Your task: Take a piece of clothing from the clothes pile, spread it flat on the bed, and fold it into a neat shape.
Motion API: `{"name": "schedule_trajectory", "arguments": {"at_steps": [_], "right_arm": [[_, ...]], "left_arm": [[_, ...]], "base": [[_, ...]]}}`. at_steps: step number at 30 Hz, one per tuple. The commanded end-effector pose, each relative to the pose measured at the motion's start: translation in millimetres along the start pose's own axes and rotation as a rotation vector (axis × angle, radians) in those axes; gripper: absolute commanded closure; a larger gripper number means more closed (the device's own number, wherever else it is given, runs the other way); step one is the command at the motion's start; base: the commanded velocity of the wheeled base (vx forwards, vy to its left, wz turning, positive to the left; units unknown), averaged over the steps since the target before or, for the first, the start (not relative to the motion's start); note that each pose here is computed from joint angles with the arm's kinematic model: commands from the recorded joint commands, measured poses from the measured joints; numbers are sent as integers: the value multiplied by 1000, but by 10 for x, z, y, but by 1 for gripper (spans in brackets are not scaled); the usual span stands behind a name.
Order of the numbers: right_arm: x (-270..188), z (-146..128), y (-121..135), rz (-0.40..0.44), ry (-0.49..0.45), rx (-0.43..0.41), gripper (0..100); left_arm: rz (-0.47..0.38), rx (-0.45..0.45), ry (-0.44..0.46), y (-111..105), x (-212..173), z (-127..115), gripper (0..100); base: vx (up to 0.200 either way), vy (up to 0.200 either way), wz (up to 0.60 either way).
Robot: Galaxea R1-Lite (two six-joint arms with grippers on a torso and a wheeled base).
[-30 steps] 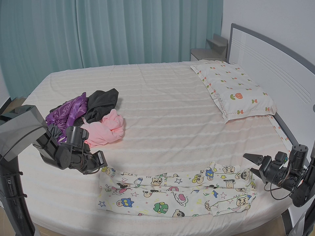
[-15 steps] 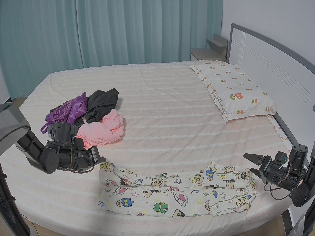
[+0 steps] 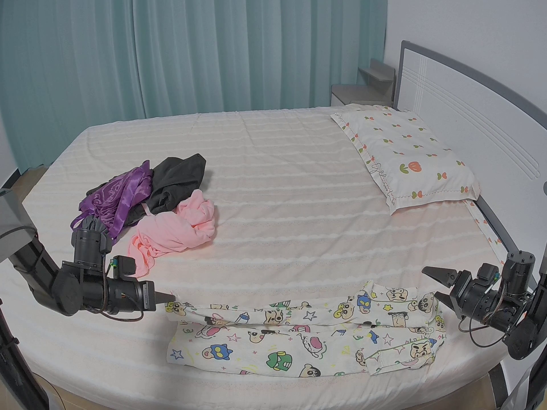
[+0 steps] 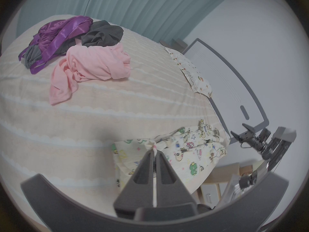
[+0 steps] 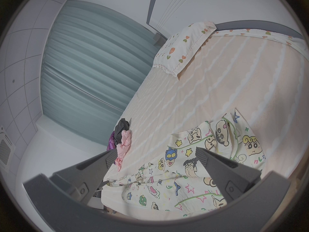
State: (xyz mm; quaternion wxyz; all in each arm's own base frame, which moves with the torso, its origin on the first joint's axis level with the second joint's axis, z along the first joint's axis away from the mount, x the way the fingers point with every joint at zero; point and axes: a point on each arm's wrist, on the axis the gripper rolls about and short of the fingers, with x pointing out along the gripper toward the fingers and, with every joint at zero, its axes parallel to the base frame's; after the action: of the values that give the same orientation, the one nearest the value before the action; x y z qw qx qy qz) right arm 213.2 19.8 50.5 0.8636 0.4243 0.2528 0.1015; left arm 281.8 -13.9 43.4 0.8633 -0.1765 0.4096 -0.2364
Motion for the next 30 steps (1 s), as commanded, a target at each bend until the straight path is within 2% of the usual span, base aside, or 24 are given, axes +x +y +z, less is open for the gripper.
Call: {"name": "schedule_trajectory", "arguments": {"at_steps": [1,8,12,16,23,24,30], "right_arm": [[-29,-17,-3,1,1,0,0],[-26,-21,-3,1,3,0,0],[-26,-21,-3,1,3,0,0],[-24,-26,1,3,6,-3,0],[-17,-42,15,8,14,-7,0],[-17,-42,15,8,14,-7,0],[-15,-43,12,7,15,-6,0]], "left_arm": [[26,-7,27,161,-18,-95,100],[32,84,107,246,81,-281,100],[46,95,124,269,105,-318,100],[97,106,157,309,141,-387,100],[93,119,183,318,194,-437,100],[89,124,193,304,208,-454,0],[88,123,224,292,173,-553,0]], "base": [[0,0,0],[0,0,0],[0,0,0],[0,0,0],[0,0,0],[0,0,0],[0,0,0]]}}
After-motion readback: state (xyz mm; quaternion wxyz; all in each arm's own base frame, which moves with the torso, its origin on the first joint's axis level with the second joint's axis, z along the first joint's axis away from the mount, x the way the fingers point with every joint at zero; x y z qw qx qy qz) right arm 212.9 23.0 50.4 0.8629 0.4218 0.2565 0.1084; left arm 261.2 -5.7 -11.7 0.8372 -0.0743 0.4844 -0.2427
